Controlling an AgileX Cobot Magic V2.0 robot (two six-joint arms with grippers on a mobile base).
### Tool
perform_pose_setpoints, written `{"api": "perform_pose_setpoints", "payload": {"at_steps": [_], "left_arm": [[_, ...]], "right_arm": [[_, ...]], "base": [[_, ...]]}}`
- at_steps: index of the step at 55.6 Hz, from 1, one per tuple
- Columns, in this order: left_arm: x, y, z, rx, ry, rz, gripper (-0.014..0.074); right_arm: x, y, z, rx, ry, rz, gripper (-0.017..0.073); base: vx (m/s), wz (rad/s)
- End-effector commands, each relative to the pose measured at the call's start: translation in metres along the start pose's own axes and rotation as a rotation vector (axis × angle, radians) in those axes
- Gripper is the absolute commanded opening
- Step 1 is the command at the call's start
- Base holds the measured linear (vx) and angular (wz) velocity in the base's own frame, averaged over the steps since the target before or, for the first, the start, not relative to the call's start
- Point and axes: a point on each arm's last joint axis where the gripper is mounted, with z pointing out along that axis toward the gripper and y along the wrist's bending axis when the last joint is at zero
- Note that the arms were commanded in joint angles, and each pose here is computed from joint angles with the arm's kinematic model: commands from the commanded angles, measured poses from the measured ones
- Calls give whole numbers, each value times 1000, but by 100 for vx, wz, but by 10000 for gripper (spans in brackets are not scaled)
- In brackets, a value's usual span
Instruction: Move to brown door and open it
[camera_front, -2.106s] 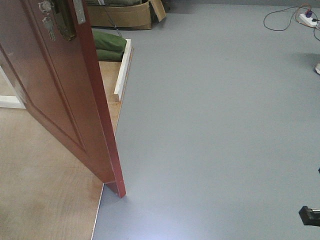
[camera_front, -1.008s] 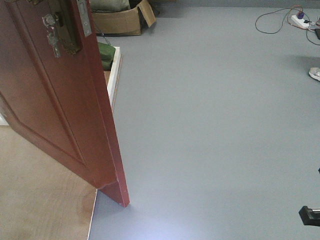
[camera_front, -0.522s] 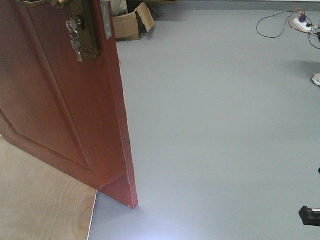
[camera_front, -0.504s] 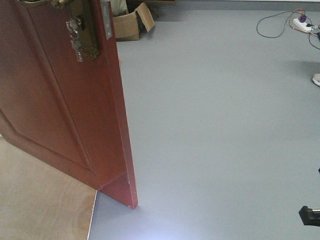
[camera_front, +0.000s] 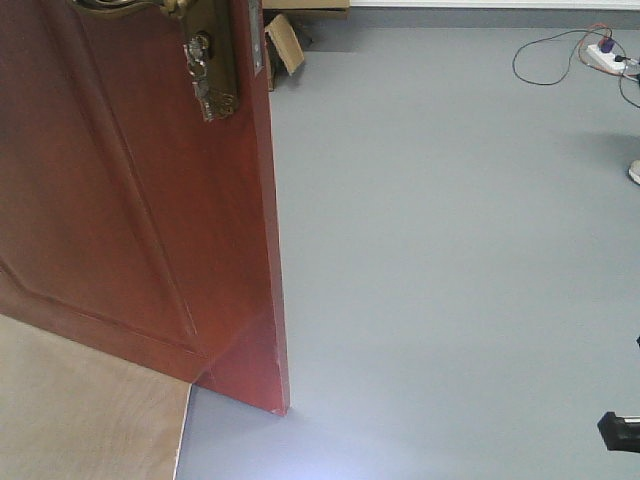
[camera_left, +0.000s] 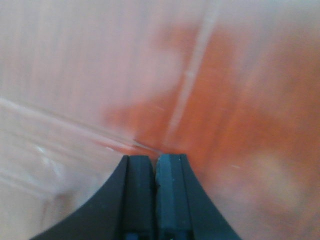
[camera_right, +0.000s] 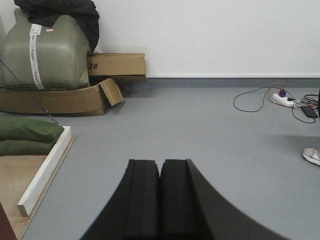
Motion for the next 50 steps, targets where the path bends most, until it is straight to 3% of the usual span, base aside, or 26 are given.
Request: {"api": "perform_pose_setpoints", "payload": {"at_steps": [1,50], "left_arm": [[-26,-10,-13,17,-119,-14,-6],[-26,-10,-13,17,-119,-14,-6]], "right_arm": [[-6,0,-1,4,-86,-9,0],[-6,0,-1,4,-86,-9,0]], "base": [[19,-4],[15,0]]}}
